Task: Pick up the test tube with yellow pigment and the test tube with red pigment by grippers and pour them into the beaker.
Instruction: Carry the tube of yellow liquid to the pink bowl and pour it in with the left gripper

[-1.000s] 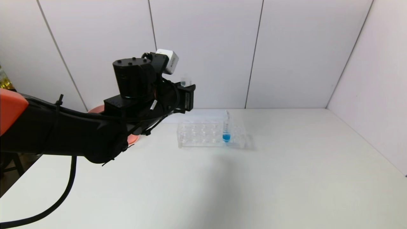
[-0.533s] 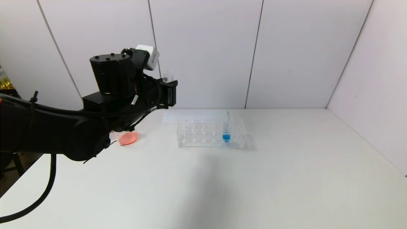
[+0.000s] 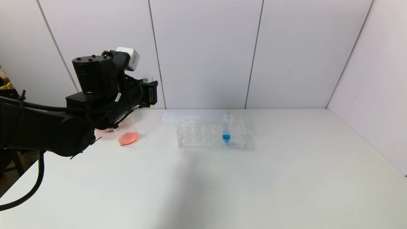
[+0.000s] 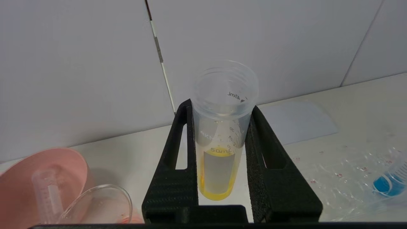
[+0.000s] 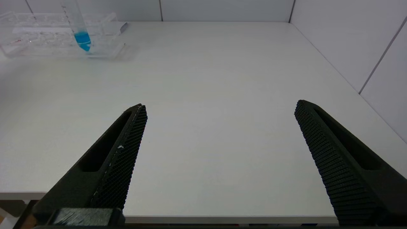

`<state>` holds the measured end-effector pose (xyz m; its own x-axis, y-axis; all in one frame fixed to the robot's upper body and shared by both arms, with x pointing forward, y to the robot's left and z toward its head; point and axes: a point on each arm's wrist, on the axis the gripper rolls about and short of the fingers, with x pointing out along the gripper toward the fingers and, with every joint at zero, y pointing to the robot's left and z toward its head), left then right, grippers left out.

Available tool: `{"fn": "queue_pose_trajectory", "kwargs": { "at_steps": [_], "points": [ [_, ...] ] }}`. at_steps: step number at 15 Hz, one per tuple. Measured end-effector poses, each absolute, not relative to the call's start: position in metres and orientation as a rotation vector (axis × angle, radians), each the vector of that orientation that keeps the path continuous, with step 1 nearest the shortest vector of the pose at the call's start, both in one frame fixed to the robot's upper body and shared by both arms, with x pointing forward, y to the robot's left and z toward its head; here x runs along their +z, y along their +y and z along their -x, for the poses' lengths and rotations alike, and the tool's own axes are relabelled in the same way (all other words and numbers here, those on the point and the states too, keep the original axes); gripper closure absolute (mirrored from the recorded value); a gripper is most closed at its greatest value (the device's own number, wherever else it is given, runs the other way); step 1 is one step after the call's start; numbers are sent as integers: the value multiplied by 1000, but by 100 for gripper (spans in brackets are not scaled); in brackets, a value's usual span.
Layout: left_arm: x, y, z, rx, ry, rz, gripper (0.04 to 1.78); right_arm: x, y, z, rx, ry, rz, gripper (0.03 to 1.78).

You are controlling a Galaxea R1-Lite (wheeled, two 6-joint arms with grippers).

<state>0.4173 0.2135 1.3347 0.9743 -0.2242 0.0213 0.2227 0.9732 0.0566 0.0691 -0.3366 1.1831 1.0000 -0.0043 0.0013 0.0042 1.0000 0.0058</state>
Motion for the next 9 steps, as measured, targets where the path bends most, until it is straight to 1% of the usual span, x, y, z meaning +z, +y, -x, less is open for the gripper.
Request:
{"fn": "queue_pose_trajectory", "kwargs": {
  "at_steps": [9],
  "points": [
    [1324, 264, -424, -85, 13, -60, 137, 1183, -337, -69, -4, -1, -6, 11]
  ]
}}
